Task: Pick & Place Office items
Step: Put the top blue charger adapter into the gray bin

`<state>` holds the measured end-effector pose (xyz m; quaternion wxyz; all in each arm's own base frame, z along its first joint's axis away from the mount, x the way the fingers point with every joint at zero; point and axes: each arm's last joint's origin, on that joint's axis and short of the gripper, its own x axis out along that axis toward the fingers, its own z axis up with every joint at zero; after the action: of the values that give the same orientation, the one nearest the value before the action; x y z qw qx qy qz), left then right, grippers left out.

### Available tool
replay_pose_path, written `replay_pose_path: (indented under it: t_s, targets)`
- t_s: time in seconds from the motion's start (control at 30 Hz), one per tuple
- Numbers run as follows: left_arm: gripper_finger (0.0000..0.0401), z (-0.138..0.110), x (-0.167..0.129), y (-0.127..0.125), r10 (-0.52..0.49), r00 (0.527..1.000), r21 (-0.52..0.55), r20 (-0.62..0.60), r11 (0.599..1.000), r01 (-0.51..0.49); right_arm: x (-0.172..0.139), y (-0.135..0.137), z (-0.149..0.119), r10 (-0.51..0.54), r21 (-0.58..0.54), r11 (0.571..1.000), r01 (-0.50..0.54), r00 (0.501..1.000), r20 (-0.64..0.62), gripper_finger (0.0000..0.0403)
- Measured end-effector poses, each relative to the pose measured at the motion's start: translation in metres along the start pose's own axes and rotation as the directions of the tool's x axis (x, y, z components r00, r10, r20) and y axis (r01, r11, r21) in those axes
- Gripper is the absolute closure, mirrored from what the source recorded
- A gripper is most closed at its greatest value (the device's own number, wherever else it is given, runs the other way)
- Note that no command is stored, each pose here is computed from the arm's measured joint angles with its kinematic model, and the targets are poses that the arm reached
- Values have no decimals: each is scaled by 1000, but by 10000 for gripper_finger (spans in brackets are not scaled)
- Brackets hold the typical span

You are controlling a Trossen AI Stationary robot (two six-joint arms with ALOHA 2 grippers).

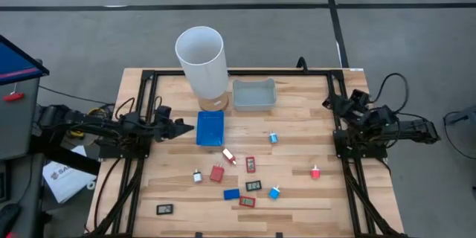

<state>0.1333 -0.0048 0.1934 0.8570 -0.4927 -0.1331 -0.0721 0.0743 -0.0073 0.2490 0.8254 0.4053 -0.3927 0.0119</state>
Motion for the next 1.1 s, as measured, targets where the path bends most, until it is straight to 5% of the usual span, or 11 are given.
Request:
replay_pose_path:
  t_s: [0.23, 0.4, 0.57, 0.73, 0.93, 1.0, 1.1]
  targets:
    - [344, 15, 7, -22, -96, 977, 133, 192, 989, 71, 41, 60, 32, 228, -173, 959, -224, 974, 4, 403]
    - [350, 28, 16, -38, -140, 958, 272, 252, 960, 68, 98, 107, 45, 257, -364, 884, -294, 955, -148, 403]
    - [355, 35, 19, -47, -167, 943, 318, 288, 946, 70, 165, 159, 61, 121, -487, 823, -292, 928, -353, 403]
    - [359, 38, 18, -51, -210, 926, 348, 313, 933, 93, 219, 202, 77, -170, -560, 809, -176, 843, -511, 403]
    - [358, 39, 17, -52, -210, 916, 364, 341, 928, 78, 253, 206, 69, -512, -579, 806, 123, 637, -577, 403]
    - [358, 40, 17, -52, -200, 913, 363, 356, 930, 62, 259, 193, 56, -631, -609, 758, 235, 503, -591, 402]
    - [358, 40, 17, -52, -193, 910, 375, 367, 926, 45, 256, 164, 30, -772, -672, 632, 386, 241, -588, 390]
